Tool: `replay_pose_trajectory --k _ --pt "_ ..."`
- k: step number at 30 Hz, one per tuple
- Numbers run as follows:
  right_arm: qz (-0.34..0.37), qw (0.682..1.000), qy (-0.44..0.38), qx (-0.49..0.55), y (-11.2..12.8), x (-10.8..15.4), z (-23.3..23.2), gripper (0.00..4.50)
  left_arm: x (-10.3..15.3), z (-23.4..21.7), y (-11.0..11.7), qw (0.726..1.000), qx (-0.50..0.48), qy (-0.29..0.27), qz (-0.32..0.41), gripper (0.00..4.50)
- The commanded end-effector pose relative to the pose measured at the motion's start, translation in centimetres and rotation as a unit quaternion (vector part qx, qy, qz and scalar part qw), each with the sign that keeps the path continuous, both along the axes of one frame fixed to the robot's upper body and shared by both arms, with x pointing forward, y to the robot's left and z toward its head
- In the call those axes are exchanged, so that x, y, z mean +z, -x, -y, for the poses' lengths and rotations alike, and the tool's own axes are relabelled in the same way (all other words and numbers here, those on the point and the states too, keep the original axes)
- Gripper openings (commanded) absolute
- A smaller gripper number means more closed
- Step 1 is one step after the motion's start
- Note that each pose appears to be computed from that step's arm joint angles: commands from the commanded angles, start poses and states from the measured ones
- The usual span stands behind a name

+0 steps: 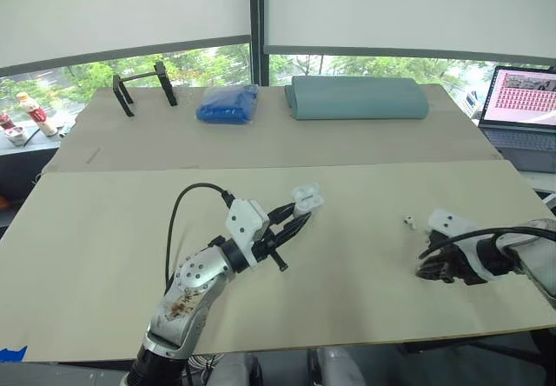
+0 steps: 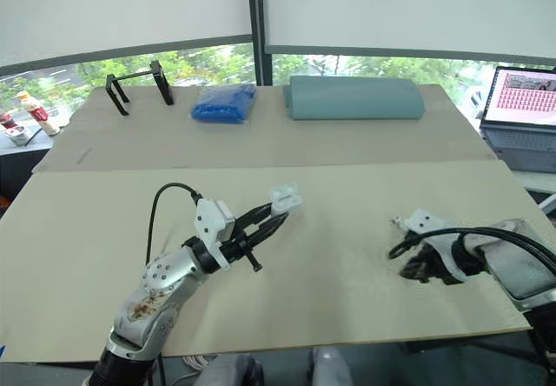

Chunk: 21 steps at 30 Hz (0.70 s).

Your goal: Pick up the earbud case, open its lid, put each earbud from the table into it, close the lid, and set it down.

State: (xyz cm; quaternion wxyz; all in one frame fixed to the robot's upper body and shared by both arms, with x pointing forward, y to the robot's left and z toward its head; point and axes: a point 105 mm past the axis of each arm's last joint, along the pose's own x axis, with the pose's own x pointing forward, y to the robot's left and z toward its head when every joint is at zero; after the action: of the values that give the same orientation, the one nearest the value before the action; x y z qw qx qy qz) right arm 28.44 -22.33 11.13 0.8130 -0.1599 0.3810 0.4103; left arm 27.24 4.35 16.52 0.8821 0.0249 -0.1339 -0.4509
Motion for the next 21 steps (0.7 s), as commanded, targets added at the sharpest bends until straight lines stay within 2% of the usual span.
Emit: replay_pose_trajectory --k 1,4,8,11,14,21 --pt "0.144 0.973 -0.18 -0.013 -3.0 9.0 -4.8 0.37 1.4 0.3 -0.1 0.999 -0.011 0.018 0.028 0.53" --pt "0.214 0.923 -0.318 -0.036 -3.7 14.5 -8.2 0.37 1.4 -0.2 -1.4 0.999 0.007 0.038 0.019 0.53" --pt "0.256 0.861 -0.433 -0.08 -3.6 17.6 -11.7 0.37 2.1 -0.6 -3.8 0.996 0.046 0.068 0.018 0.53" --pt "0.264 0.83 -0.483 -0.091 -3.1 18.3 -14.5 0.37 3.3 -0.4 -5.4 0.994 0.06 0.091 0.024 0.53" --pt "0.271 0.817 -0.499 -0.101 -3.1 18.4 -16.3 0.37 4.6 0.0 -6.4 0.992 0.068 0.101 0.041 0.53" --pt "0.301 0.817 -0.478 -0.119 -3.8 17.1 -17.0 0.37 6.3 0.3 -7.3 0.988 0.078 0.108 0.073 0.53"
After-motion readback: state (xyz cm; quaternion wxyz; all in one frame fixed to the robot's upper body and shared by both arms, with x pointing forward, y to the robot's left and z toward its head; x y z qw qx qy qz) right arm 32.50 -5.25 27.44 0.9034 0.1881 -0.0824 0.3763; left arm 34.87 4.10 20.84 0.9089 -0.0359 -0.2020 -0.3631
